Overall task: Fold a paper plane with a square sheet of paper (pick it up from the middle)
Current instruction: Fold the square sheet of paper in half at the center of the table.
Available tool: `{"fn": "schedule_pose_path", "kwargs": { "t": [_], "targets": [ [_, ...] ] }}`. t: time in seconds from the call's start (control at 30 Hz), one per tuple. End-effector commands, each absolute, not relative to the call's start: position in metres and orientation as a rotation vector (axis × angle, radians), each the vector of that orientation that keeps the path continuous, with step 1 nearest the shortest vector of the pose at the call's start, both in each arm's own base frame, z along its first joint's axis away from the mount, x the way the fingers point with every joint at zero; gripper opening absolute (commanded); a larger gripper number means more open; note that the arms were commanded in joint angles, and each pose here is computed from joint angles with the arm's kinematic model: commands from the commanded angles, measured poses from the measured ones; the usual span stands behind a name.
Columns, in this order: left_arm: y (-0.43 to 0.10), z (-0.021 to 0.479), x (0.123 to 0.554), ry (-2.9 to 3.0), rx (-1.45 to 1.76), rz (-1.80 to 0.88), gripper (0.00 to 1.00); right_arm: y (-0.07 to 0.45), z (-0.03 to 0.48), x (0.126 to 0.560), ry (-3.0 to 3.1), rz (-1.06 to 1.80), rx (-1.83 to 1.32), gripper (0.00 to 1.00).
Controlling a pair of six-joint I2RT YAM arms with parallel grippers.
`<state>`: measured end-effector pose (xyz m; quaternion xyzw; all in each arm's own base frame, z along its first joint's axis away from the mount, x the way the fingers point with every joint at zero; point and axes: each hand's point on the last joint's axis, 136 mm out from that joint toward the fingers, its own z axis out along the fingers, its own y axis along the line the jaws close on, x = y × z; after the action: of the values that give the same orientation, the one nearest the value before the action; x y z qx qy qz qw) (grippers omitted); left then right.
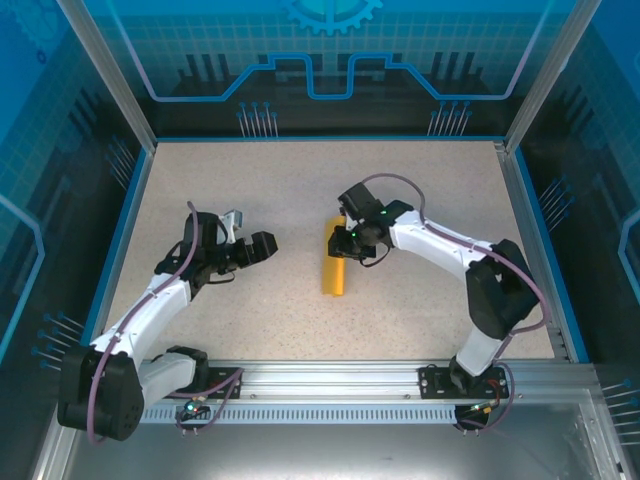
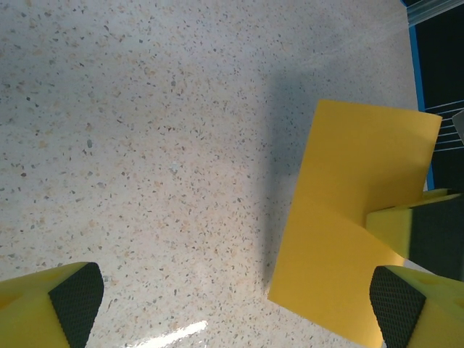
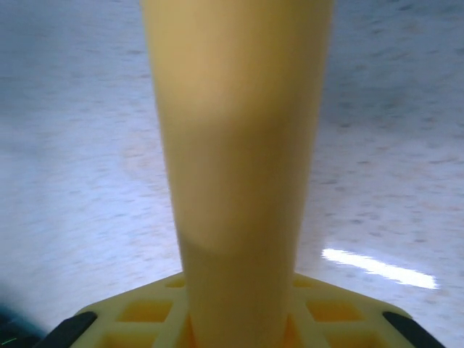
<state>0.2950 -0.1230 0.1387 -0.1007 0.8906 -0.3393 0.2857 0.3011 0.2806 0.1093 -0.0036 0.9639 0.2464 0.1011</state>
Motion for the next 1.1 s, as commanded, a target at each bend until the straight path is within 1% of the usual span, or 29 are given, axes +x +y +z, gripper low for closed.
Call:
{"fn": "schedule_pose_path", "kwargs": {
  "t": [0.0,0.07,0.23,0.43,0.53,0.6,0.73,0.87,1.07],
  "targets": [
    [-0.132,0.154,0.297,2.362,-0.227,-0.958,0.99,0.318,0.147,0.309,2.683,1.215,-0.016,0.33],
    [-0.134,0.157,0.297,2.356,-0.223,-0.983,0.99,0.316,0.138,0.312,2.690,1.260,0.025,0.33],
    [-0.147,0.162,0.295,2.363,-0.180,-1.069,0.98,0.301,0.085,0.313,2.802,1.195,0.136,0.34],
    [-0.155,0.166,0.293,2.366,-0.148,-1.098,0.99,0.270,0.041,0.307,2.931,0.918,0.167,0.38],
    [-0.159,0.169,0.288,2.369,-0.130,-1.112,0.98,0.261,0.035,0.305,2.955,0.857,0.167,0.42],
    [-0.163,0.170,0.284,2.373,-0.118,-1.118,0.99,0.255,0.035,0.303,2.966,0.803,0.156,0.47],
    [-0.169,0.174,0.278,2.366,-0.106,-1.134,0.99,0.246,0.043,0.302,2.956,0.732,0.127,0.51],
    [-0.174,0.190,0.271,2.328,-0.078,-1.128,0.98,0.238,0.045,0.298,2.964,0.686,0.107,0.56],
    [-0.159,0.203,0.262,2.262,-0.060,-1.018,0.99,0.238,0.040,0.288,2.977,0.674,0.083,0.59]
  ]
}}
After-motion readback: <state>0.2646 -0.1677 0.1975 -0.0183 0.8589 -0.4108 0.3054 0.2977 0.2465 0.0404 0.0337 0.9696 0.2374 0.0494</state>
